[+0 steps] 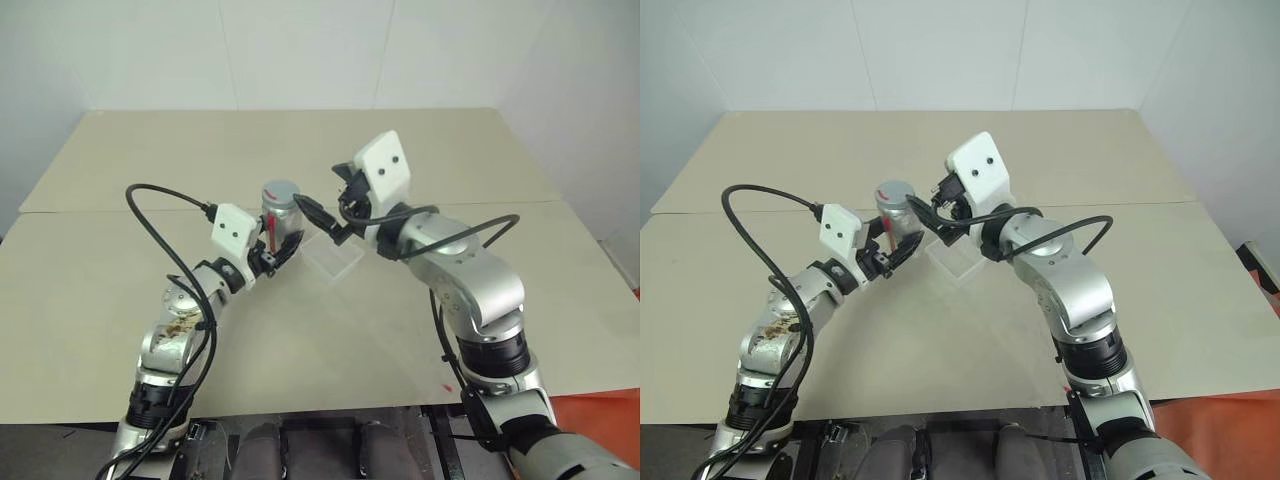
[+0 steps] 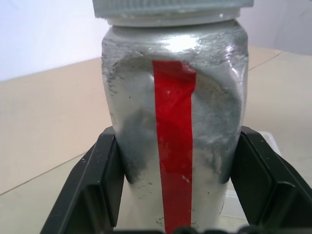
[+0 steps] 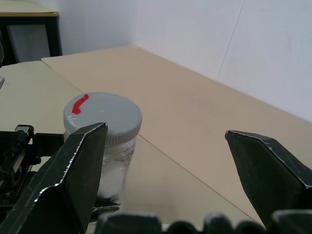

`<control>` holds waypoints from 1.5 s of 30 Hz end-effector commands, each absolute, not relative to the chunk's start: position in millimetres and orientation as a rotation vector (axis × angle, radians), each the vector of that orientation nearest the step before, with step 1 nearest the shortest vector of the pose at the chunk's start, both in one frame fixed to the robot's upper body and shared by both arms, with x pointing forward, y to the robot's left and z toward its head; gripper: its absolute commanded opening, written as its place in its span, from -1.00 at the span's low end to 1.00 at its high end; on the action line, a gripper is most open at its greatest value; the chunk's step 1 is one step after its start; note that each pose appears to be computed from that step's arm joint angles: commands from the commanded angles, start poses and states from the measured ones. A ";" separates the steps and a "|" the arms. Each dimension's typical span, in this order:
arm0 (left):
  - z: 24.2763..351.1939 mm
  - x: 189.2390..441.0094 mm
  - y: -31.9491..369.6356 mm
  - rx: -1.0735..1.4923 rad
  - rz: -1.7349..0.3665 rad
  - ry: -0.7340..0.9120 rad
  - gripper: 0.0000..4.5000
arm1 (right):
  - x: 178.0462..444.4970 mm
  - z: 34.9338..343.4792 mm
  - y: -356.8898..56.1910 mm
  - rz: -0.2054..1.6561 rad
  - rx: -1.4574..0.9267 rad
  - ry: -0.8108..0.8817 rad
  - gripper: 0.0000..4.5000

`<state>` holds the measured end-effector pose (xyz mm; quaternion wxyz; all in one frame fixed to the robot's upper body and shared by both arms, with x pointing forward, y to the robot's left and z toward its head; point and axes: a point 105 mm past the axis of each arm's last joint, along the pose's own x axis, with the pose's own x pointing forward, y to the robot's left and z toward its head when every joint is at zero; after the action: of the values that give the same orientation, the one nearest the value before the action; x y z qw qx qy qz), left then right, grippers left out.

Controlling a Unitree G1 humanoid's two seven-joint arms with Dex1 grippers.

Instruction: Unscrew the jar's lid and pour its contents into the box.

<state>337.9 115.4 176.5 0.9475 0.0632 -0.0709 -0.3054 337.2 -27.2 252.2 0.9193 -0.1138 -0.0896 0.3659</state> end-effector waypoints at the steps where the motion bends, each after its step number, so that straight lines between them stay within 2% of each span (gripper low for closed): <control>1: 207.6 324.4 106.0 0.138 -0.685 -0.271 0.22 | 338.6 256.6 -30.4 0.738 -0.247 -0.201 0.98; 10: 208.0 319.4 105.2 0.137 -0.725 -0.273 0.22 | 339.6 256.3 -31.4 0.736 -0.258 -0.203 0.98; 25: 203.9 327.7 112.8 0.159 -0.703 -0.260 0.22 | 334.2 263.6 -44.9 0.739 -0.274 -0.220 0.98; 29: 198.7 332.0 122.0 0.186 -0.705 -0.252 0.22 | 322.6 260.3 -66.4 0.846 -0.266 -0.188 0.98; 33: 198.2 331.2 125.8 0.197 -0.775 -0.274 0.22 | 308.5 271.1 -71.7 0.969 -0.182 -0.218 0.98; 39: 199.8 316.9 118.8 0.192 -0.993 -0.313 0.22 | 302.5 280.3 -58.6 1.091 -0.106 -0.229 0.98; 45: 197.0 316.7 109.7 0.213 -1.071 -0.315 0.22 | 298.3 280.5 -40.6 1.173 -0.116 -0.224 0.98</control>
<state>318.7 115.3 187.0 0.8541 0.0939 -0.1260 -0.4957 304.8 -46.2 268.3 0.8376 -0.0484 -0.0805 0.5382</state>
